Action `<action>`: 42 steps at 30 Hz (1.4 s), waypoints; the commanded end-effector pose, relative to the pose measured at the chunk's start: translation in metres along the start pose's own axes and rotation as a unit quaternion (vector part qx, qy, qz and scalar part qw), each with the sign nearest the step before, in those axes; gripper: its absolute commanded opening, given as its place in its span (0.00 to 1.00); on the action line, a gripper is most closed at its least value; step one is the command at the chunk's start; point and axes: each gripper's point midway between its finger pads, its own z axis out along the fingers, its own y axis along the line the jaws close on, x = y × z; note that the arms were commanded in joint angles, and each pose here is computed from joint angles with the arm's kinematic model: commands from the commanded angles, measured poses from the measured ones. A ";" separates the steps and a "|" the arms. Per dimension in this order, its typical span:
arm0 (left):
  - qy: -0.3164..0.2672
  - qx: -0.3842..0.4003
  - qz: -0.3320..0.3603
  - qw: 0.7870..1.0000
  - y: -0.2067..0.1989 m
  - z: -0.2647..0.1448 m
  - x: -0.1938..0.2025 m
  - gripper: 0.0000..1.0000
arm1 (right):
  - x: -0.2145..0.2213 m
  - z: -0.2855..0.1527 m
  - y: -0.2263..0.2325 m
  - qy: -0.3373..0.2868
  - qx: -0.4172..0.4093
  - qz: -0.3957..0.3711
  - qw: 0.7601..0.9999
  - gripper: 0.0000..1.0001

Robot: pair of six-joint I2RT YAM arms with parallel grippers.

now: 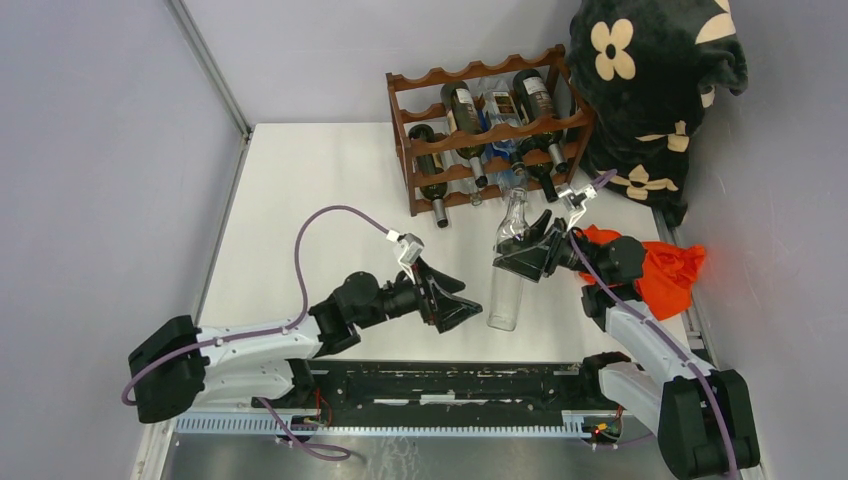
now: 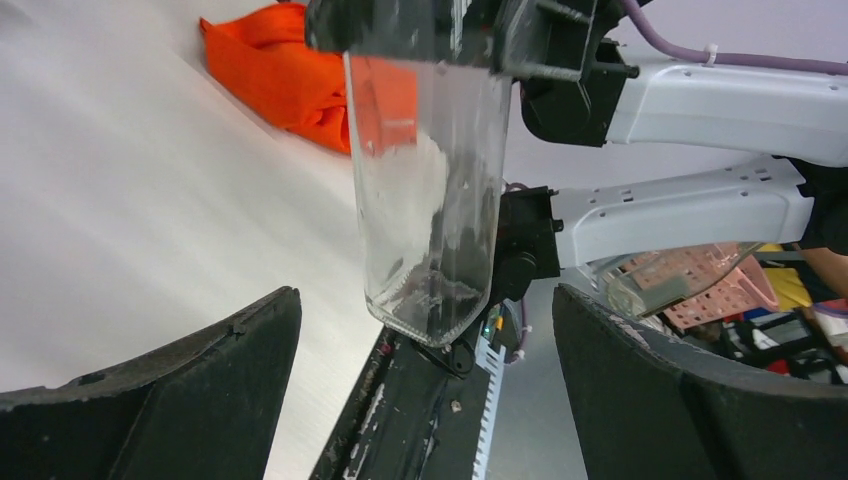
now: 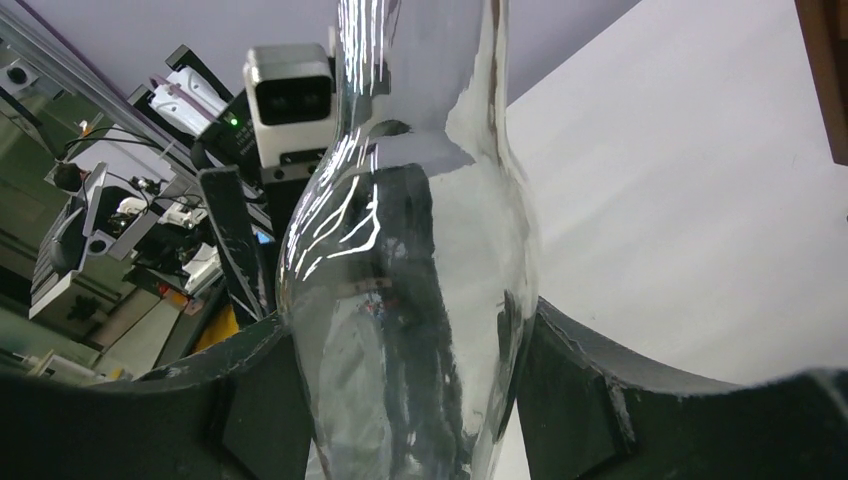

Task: Put the wine bottle on the wine rack
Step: Pick up the wine bottle from the center of the board.

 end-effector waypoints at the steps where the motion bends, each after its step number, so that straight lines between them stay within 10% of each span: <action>1: -0.041 0.067 -0.045 0.996 -0.027 0.006 -0.016 1.00 | -0.028 0.000 0.026 -0.044 -0.030 -0.064 0.997 0.00; 22: -0.030 0.204 -0.097 0.974 -0.072 0.072 -0.028 0.98 | -0.077 0.005 0.076 -0.096 -0.119 -0.070 0.986 0.00; 26: -0.029 0.216 -0.100 0.971 -0.077 0.074 -0.030 0.75 | -0.076 0.004 0.075 -0.100 -0.118 -0.068 0.986 0.00; 29: -0.021 0.209 -0.093 0.973 -0.074 0.077 -0.028 0.11 | -0.072 0.004 0.072 -0.094 -0.113 -0.073 0.986 0.00; 30: -0.016 0.202 -0.084 0.976 -0.073 0.077 -0.027 0.03 | -0.070 0.004 0.072 -0.087 -0.112 -0.083 0.986 0.01; 32: 0.010 0.171 -0.048 0.984 -0.064 0.078 -0.019 0.02 | -0.063 0.007 0.065 -0.050 -0.101 -0.113 0.987 0.16; 37: 0.088 0.054 0.099 0.990 -0.027 0.059 -0.010 0.02 | -0.040 0.006 0.003 0.087 -0.015 -0.232 0.969 0.98; 42: 0.169 -0.013 0.213 0.962 -0.002 0.023 -0.011 0.02 | -0.022 -0.018 -0.014 0.159 0.012 -0.320 0.934 0.98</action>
